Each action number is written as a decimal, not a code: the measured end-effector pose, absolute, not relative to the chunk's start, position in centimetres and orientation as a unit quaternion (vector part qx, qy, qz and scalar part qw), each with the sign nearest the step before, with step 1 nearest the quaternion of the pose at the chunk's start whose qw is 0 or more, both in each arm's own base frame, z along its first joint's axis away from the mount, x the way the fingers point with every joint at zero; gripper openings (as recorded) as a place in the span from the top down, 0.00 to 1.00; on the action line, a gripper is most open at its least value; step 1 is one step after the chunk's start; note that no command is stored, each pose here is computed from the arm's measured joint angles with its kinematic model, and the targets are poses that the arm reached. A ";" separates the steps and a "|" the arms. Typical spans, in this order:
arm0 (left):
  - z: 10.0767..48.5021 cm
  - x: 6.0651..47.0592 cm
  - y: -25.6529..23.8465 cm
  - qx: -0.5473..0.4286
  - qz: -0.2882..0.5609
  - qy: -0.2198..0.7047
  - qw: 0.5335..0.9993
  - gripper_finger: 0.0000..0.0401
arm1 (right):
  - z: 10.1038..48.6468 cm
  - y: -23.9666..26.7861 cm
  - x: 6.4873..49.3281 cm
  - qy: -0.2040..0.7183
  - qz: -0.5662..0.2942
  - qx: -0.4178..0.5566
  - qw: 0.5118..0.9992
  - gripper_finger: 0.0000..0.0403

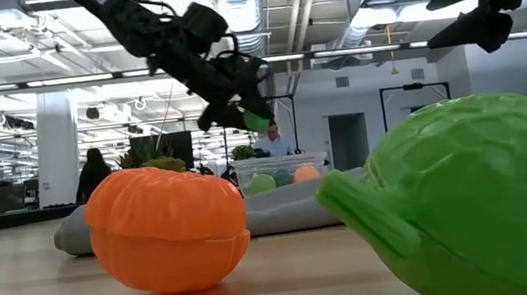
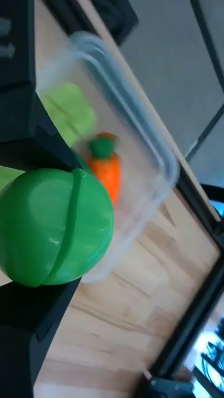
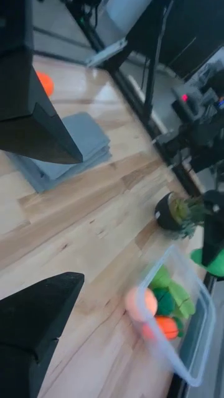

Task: Pick and placing Produce into tupperware
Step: Put the pear into the bin, then put the onion into the bin

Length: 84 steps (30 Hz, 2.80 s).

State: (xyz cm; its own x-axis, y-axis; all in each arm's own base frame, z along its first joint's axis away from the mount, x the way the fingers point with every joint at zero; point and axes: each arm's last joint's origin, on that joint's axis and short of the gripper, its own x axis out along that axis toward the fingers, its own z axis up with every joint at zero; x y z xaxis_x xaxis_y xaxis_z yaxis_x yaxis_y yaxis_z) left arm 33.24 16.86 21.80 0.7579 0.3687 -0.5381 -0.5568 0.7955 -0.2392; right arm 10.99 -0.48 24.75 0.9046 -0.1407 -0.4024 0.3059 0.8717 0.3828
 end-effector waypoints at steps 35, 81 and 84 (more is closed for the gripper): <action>19.9 38.2 23.4 -0.216 0.242 0.408 0.853 0.44 | 24.1 -0.5 11.8 0.218 -0.124 0.216 0.944 0.20; 36.5 33.2 10.8 -0.115 0.145 0.315 0.931 0.23 | 23.9 1.1 11.7 0.255 -0.017 0.231 0.939 0.20; 37.3 32.4 7.1 -0.079 0.149 0.320 0.932 0.23 | 23.9 1.5 11.6 0.257 -0.002 0.228 0.939 0.20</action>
